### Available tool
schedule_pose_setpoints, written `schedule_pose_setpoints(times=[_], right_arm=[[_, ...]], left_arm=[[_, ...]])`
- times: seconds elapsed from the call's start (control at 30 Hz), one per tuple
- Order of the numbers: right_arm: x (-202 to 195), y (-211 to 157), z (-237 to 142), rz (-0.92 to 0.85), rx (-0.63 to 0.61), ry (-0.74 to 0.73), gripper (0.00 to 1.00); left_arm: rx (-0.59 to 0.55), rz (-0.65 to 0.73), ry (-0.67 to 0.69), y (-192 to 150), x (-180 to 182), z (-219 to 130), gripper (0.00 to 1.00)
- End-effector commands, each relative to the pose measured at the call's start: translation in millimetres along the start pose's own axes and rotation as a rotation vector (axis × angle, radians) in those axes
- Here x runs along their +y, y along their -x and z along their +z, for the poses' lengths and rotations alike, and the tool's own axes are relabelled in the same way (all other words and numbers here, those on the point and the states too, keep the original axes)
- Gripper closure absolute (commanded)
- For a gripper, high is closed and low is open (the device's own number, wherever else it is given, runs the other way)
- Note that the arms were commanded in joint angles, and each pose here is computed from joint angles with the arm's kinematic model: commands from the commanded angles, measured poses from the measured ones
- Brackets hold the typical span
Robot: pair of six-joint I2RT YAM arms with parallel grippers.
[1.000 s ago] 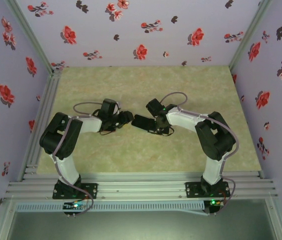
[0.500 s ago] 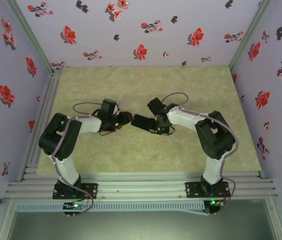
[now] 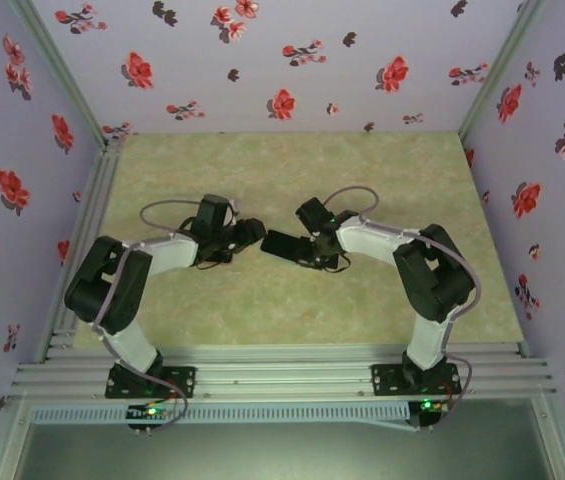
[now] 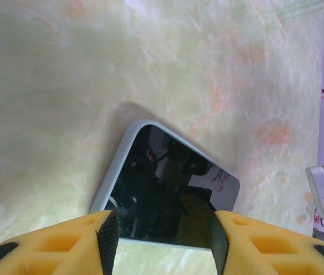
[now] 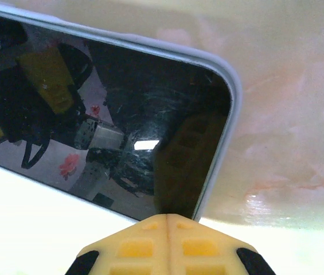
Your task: Put the phone into the phone case
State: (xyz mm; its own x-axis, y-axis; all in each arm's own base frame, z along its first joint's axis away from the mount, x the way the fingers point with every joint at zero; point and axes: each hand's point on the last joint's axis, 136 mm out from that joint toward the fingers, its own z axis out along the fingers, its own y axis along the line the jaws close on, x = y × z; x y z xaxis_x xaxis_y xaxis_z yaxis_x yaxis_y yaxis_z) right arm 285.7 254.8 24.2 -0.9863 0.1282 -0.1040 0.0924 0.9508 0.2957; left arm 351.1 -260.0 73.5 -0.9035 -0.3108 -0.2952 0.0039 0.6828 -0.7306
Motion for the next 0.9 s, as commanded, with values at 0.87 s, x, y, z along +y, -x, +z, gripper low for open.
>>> schedule_pose_setpoints(times=[0.87], right_arm=[[-10.8, 54.0, -49.2, -0.031, -0.096, 0.020, 1.00]], left_arm=[[0.019, 0.028, -0.044, 13.3, -16.4, 31.9, 0.50]])
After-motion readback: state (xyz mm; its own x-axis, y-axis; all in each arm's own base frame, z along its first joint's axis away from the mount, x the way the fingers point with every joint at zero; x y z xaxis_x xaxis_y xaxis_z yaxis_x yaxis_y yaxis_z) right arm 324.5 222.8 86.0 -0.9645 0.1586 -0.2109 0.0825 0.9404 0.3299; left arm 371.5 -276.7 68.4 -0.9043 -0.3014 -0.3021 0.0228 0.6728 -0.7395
